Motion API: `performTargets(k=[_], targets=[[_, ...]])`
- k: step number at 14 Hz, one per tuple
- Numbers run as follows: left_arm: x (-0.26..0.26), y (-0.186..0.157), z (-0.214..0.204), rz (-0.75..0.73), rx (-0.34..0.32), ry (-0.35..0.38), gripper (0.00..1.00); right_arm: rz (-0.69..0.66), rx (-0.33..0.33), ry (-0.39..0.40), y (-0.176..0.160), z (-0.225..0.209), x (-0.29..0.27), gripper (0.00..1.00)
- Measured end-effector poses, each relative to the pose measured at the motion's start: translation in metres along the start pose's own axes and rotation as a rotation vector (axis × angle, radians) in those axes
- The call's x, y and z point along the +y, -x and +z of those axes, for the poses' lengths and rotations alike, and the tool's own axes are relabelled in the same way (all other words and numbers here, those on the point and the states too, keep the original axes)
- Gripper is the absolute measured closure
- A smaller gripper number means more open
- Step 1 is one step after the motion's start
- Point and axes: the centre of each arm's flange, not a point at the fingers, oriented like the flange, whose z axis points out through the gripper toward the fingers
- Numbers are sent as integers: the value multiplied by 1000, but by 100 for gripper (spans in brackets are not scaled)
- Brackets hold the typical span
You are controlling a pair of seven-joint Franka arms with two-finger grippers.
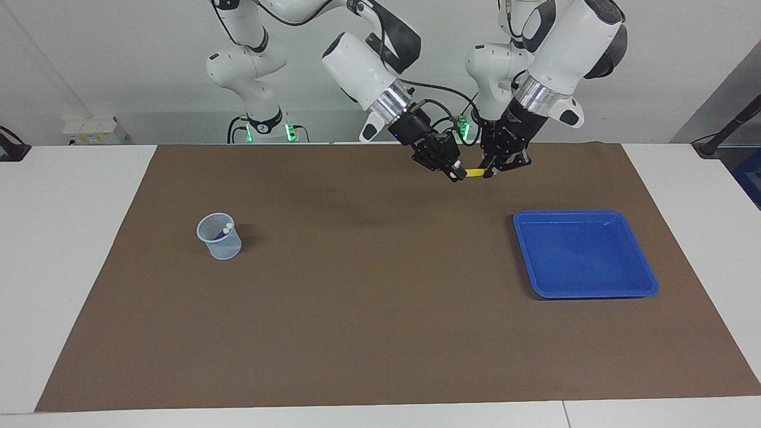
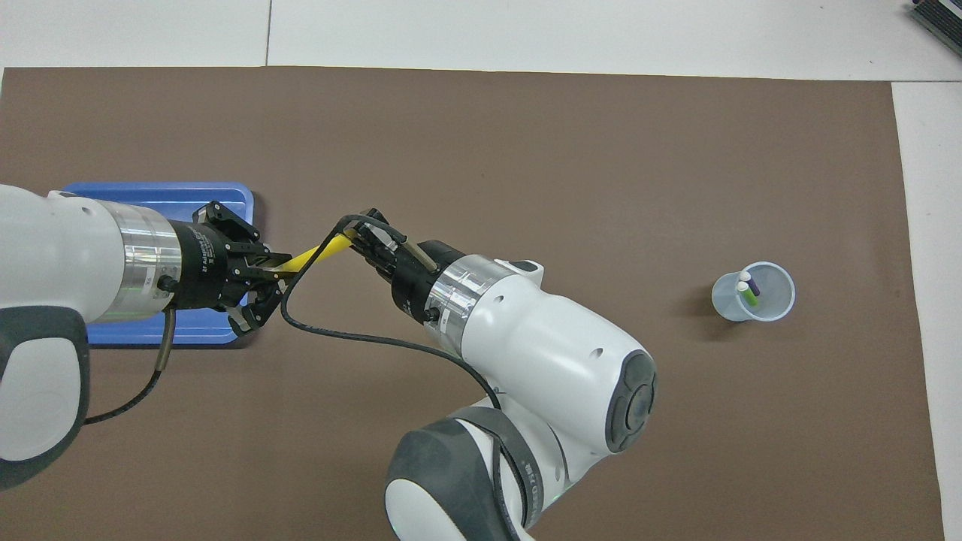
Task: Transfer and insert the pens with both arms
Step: 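Open the left gripper while the right gripper pulls the pen away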
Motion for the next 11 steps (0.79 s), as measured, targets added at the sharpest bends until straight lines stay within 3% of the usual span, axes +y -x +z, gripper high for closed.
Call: performTargets(k=[3, 5, 10, 11], targets=[[-1, 1, 0, 7, 10, 6, 81, 0, -1, 0, 1, 0, 0, 81], [-3, 3, 1, 25, 31, 17, 63, -1, -2, -1, 1, 0, 0, 81], [-10, 10, 3, 51, 44, 21, 4, -24, 1, -1, -1, 0, 0, 81], [-10, 10, 3, 52, 45, 22, 0, -70, 2, 6, -5, 0, 1, 81]])
